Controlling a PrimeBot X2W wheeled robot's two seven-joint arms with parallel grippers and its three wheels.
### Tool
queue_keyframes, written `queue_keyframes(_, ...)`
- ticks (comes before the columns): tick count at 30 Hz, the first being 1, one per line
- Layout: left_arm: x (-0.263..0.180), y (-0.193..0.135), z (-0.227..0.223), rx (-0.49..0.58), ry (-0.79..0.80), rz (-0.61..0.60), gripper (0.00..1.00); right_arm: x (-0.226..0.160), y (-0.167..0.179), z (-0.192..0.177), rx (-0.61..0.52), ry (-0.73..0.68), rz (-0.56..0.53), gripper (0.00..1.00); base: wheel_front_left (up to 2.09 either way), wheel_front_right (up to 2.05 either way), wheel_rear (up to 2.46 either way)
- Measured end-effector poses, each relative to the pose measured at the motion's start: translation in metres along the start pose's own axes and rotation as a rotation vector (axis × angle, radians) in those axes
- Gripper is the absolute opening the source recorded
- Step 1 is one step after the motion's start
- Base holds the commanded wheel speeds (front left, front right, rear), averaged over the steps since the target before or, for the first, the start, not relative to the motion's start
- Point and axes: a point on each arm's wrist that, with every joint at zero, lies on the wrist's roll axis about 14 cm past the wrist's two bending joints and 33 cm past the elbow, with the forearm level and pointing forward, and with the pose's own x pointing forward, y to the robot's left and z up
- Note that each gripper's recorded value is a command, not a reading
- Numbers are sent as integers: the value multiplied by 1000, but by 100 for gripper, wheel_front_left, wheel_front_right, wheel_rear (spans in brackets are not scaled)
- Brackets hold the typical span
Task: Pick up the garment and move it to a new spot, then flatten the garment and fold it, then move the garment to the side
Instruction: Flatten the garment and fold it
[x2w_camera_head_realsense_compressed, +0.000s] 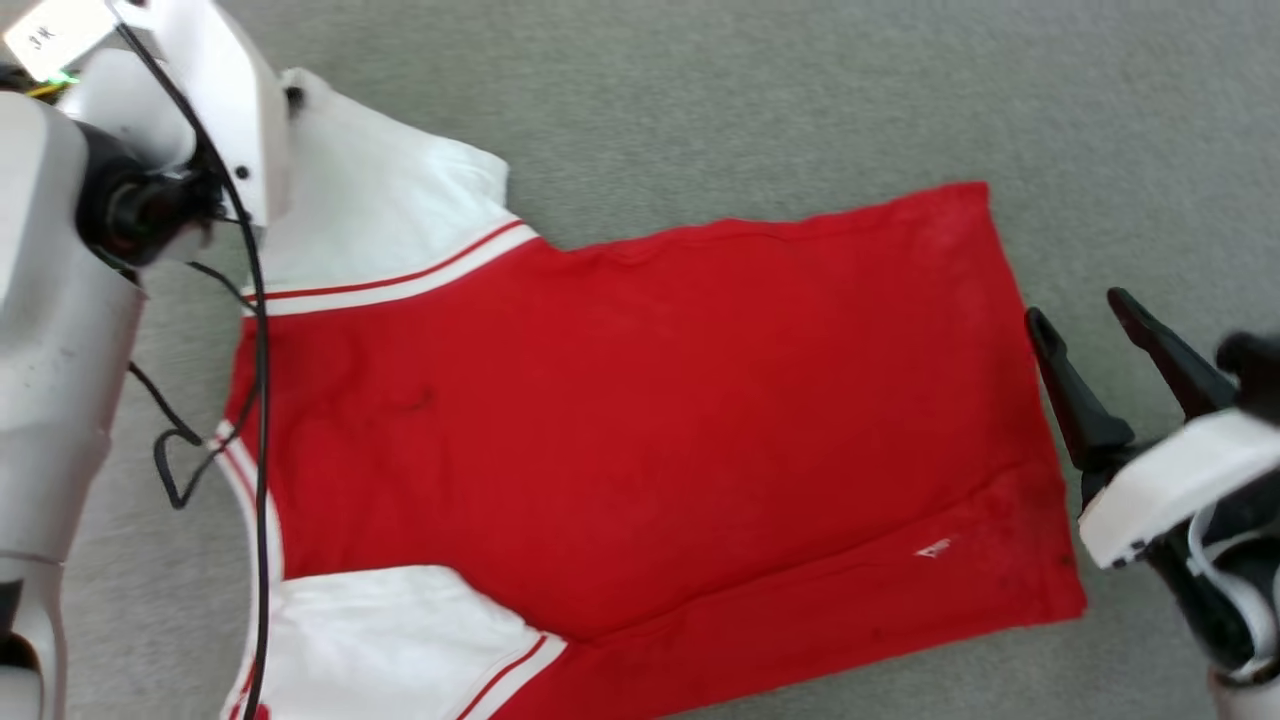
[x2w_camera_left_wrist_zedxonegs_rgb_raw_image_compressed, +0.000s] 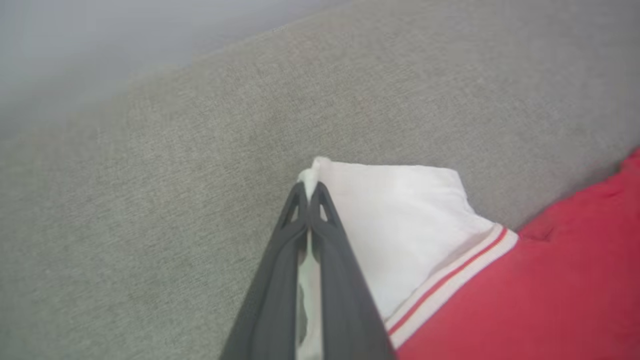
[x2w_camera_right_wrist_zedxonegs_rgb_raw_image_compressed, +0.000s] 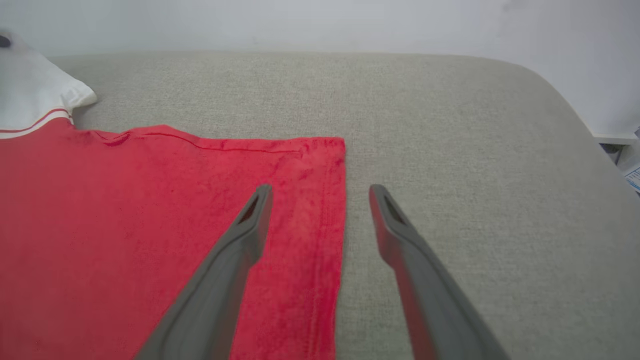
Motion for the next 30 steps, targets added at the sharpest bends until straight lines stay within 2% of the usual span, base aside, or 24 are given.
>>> queue_keyframes(3,-16,-9,0,-13,-13,-38,0,14,5,4,-20,98,45,100,0,0,0)
queue_keyframes(6,-29,-17,-2,30,-20,-57,0,28,-1,2,-52,213,51,100,0,0,0)
queue_keyframes(14,-48,-33,-13,90,-29,-103,0,67,-1,-10,-37,447,75,100,0,0,0)
queue_keyframes(22,-57,-43,-18,128,-43,-126,0,95,-4,-30,-65,564,56,100,0,0,0)
queue_keyframes(30,-59,-38,-27,129,-35,-118,0,116,1,-49,-63,614,64,100,0,0,0)
